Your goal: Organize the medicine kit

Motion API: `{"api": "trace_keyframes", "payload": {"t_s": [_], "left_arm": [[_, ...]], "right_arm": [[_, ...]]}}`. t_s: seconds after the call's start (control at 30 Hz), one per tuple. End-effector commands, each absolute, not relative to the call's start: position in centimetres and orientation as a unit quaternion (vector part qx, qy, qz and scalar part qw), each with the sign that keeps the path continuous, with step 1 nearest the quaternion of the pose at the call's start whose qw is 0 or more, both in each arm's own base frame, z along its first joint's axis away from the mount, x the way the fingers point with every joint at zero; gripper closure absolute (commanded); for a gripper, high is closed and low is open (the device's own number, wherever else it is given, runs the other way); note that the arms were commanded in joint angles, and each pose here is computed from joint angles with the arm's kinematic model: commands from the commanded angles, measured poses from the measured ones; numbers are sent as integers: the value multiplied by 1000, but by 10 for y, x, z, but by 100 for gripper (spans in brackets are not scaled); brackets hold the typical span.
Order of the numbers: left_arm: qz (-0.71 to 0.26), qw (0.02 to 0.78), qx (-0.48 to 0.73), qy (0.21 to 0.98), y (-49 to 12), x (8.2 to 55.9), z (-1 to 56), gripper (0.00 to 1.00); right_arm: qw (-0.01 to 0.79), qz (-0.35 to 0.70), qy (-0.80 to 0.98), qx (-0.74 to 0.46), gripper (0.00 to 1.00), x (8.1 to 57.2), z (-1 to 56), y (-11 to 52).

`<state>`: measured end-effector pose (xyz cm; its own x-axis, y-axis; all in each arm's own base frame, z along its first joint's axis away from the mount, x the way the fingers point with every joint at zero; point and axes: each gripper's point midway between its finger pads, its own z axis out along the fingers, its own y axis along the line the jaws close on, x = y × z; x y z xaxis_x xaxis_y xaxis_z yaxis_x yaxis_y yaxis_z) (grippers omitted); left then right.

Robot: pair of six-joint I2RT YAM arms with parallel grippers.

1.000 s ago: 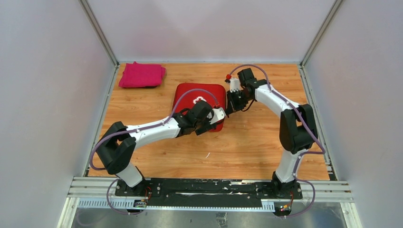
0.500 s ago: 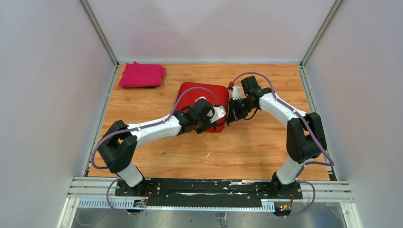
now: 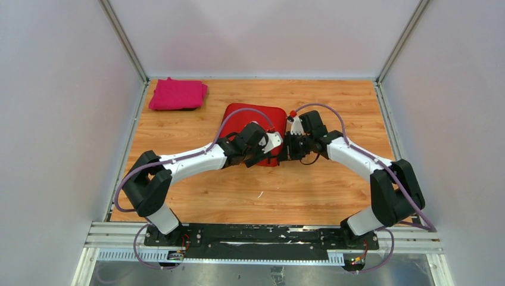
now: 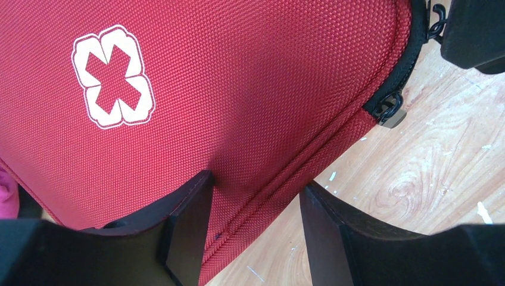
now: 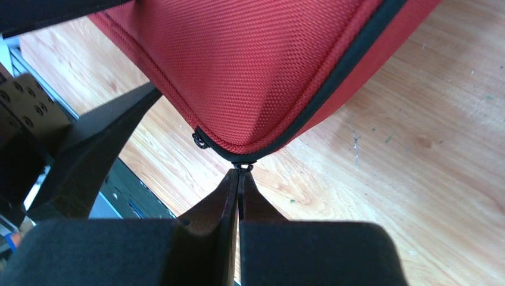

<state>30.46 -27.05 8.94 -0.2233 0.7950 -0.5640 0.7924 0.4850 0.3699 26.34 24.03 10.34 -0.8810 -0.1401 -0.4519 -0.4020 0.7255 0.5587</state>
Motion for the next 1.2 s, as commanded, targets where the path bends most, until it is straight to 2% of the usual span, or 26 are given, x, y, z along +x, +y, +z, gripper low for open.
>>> {"api": "trace_keyframes", "payload": {"t_s": [0.0,0.37,0.6,0.7,1.0,1.17], "left_arm": [[-12,348,488,800,-271,306,80,42],[-21,344,488,802,-273,304,78,42],[-23,343,489,802,-275,304,78,43],[-23,342,489,802,-275,304,78,43],[-34,344,489,801,-278,302,80,43],[-44,361,480,799,-280,302,93,40]], "right_arm": [[197,395,893,-90,100,253,121,267],[196,453,865,-87,100,245,131,308],[172,452,868,-112,100,235,123,316],[148,417,887,-135,100,230,110,313],[162,491,849,-107,100,239,121,340],[183,467,861,-82,100,249,115,332]]}}
